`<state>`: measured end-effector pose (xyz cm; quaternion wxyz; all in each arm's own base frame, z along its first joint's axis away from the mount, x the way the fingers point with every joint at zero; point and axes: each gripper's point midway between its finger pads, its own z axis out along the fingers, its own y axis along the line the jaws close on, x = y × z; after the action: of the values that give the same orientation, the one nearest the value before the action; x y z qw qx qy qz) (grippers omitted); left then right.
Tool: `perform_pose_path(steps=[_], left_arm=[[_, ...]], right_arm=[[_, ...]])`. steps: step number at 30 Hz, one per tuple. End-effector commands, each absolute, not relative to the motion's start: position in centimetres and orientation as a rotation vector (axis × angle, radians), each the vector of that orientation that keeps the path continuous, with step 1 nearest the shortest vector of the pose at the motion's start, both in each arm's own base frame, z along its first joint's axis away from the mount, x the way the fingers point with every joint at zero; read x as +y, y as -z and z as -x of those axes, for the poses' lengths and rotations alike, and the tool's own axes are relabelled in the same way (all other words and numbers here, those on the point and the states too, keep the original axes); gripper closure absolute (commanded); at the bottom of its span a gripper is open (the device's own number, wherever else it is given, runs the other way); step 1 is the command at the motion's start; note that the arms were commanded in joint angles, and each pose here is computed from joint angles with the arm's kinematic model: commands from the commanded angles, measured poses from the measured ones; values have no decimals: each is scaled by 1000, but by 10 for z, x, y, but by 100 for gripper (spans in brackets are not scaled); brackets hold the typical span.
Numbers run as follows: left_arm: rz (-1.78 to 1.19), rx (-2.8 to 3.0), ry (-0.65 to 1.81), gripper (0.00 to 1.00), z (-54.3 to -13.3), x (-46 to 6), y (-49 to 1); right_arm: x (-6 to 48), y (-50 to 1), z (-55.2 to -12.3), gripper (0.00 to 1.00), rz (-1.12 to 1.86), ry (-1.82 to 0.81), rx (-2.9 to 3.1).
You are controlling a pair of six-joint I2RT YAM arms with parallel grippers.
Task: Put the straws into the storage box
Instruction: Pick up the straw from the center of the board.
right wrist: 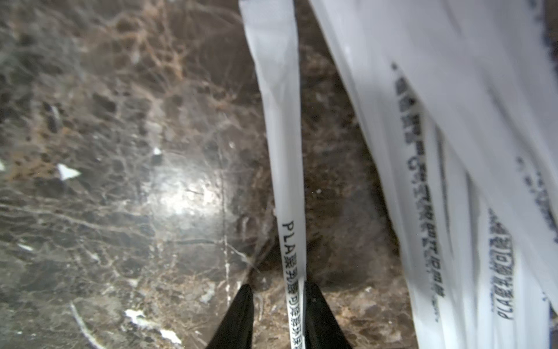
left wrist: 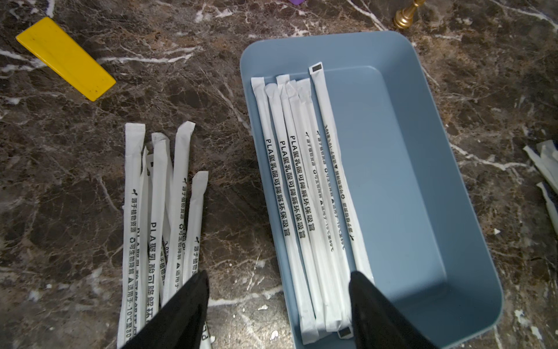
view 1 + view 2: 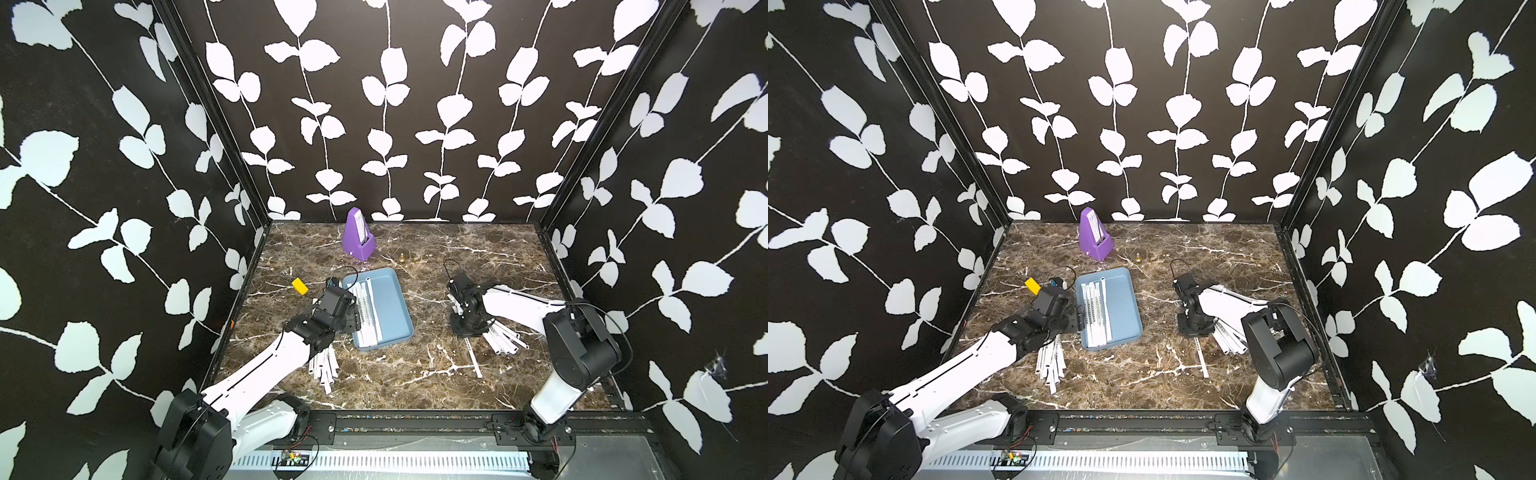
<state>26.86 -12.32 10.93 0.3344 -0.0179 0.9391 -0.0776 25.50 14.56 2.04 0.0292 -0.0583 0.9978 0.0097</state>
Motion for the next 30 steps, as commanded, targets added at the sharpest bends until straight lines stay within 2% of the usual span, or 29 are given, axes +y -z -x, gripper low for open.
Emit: perform_pose_path(steps=[1, 8, 20, 25, 30], left_arm=[[47, 2447, 216, 25, -268, -123, -108], [51, 2453, 230, 25, -266, -124, -106], [56, 2467, 235, 26, -260, -122, -103], [68, 2469, 247, 26, -258, -122, -100], [69, 2468, 241, 26, -258, -121, -98]], right_arm=[[132, -23, -244, 70, 201, 46, 3085], [117, -28, -231, 69, 213, 96, 3088], [125, -18, -221, 70, 181, -8, 3107], [125, -5, -221, 75, 178, 15, 3124], [128, -4, -222, 84, 227, 52, 3120]])
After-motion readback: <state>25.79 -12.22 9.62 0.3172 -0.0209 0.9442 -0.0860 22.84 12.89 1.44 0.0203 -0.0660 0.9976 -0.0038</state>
